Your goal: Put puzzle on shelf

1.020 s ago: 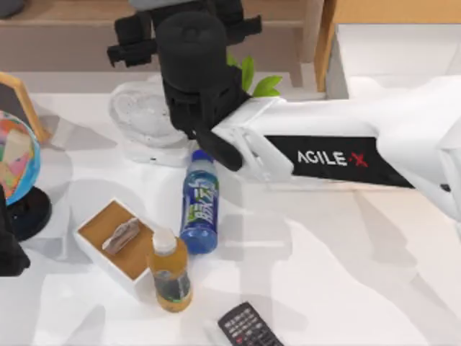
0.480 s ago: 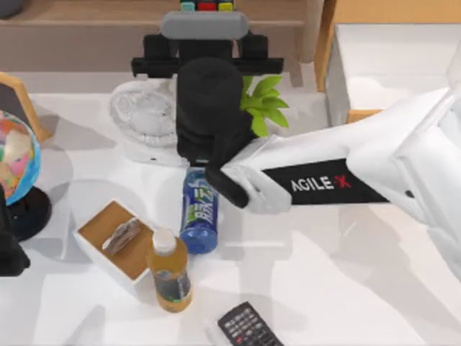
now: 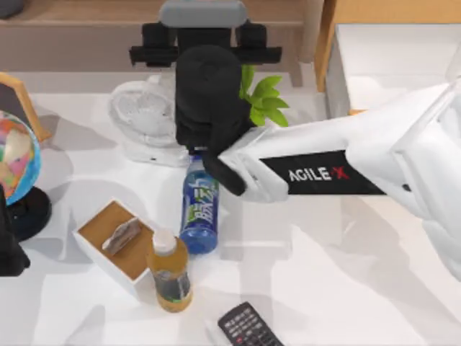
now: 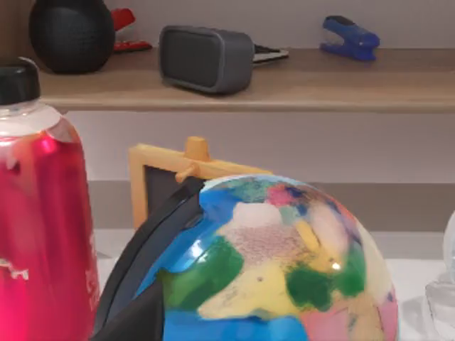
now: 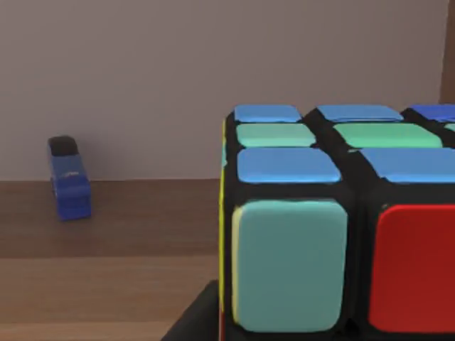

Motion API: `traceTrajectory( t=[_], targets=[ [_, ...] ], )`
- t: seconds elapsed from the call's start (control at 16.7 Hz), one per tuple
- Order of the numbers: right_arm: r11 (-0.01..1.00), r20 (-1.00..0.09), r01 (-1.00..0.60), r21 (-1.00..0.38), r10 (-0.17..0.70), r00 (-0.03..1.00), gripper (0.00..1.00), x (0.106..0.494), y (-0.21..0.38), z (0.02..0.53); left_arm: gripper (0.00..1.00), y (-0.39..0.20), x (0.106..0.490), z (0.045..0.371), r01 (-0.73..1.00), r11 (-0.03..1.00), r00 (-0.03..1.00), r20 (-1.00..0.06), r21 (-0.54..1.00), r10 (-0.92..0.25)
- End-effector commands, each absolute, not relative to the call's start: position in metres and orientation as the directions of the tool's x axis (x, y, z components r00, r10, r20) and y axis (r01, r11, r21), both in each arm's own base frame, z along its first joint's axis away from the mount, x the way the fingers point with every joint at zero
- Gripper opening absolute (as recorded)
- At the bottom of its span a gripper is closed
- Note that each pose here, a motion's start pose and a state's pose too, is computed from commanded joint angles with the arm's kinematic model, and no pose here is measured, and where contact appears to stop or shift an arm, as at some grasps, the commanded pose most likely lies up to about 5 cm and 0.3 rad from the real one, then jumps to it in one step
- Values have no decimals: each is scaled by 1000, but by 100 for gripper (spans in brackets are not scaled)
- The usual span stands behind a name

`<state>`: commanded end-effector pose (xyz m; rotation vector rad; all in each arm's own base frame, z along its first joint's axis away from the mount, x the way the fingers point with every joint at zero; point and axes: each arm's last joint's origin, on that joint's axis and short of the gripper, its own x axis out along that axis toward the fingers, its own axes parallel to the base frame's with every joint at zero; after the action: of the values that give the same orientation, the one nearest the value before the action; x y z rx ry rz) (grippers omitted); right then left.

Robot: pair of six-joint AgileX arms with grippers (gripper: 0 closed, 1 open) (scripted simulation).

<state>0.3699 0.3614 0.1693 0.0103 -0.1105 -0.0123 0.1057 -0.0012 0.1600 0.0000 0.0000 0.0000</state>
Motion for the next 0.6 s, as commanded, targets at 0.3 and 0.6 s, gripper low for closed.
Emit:
traceTrajectory(
  t=[0.3, 0.6],
  targets=[
    [1000, 117, 10, 11, -11, 993, 0, 414, 363, 175, 100, -1, 106, 160, 0, 1000, 1000, 0, 0, 0],
    [1000, 105, 8, 5, -8, 994, 0, 449, 363, 171, 100, -1, 106, 160, 0, 1000, 1000, 0, 0, 0]
  ],
)
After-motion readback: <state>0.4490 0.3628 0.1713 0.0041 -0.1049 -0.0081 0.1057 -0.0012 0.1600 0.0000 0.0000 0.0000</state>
